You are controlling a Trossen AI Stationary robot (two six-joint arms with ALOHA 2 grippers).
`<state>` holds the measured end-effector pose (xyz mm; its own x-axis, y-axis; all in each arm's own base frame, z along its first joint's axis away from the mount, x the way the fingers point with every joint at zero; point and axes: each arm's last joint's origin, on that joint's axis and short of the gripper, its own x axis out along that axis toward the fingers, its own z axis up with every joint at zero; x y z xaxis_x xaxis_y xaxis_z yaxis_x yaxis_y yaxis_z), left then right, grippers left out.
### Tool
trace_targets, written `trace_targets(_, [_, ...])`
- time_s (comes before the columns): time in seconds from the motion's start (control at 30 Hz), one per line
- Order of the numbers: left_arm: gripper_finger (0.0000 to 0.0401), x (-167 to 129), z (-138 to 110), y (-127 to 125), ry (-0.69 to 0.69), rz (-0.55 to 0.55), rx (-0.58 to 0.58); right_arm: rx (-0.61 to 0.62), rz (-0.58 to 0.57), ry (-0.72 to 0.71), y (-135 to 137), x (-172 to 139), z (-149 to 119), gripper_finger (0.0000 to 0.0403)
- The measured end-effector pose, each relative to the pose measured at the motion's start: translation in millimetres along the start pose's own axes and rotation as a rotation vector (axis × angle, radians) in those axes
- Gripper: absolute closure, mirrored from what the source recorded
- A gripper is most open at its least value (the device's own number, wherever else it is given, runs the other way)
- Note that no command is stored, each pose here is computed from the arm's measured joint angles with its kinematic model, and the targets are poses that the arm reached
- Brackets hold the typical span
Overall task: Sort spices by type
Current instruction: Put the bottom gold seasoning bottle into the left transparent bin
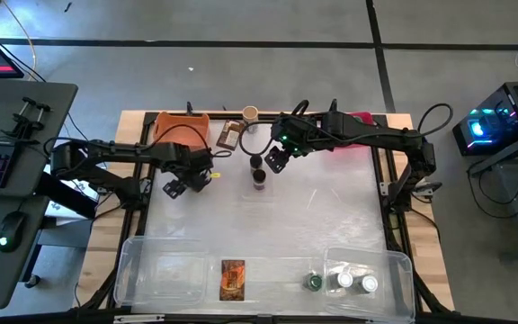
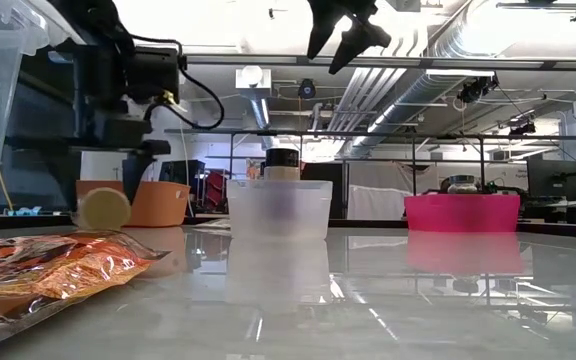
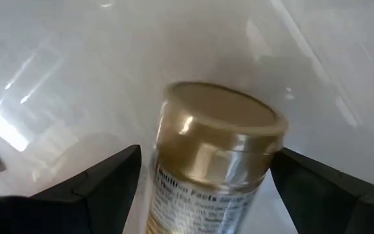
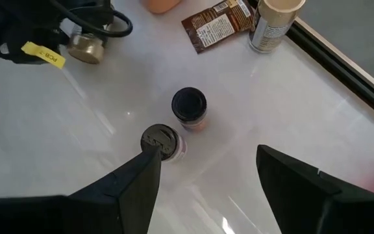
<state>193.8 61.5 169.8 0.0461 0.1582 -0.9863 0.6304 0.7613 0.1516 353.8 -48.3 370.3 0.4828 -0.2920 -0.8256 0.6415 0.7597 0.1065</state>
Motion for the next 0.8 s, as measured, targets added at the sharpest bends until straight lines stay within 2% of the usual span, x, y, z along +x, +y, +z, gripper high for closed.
trace_targets(0.17, [0.0098,5.5,-2.7,-6.6,0.005,-0.046,-0.045,0.004,0.001,-0.002,0.1,0.0,0.2,0.0155])
trace_targets(0.33, [0.0170,8.1,-3.0,-8.1,0.006,-0.056,-0.140,0.030,0.001,-0.002,0.1,0.0,0.2,0.0155])
trace_targets(0.47, [0.0172,1.3,0.0,-3.1,-0.003,-0.050,-0.232,0.028,0.003,-0.004,0.3,0.0,0.4,0.0155])
trace_targets(0.53, [0.0172,-12.5,2.8,4.0,-0.026,-0.031,-0.278,0.019,0.009,-0.015,0.9,0.0,1.5,0.0155])
trace_targets(0.67, [0.0172,-57.3,8.2,24.6,-0.153,0.078,-0.433,-0.014,0.032,-0.056,3.3,-0.2,5.5,0.0155])
trace_targets(0.8, [0.0172,-121.6,6.1,32.9,-0.401,0.157,-0.604,-0.061,0.080,-0.127,7.7,-1.5,12.4,0.0155])
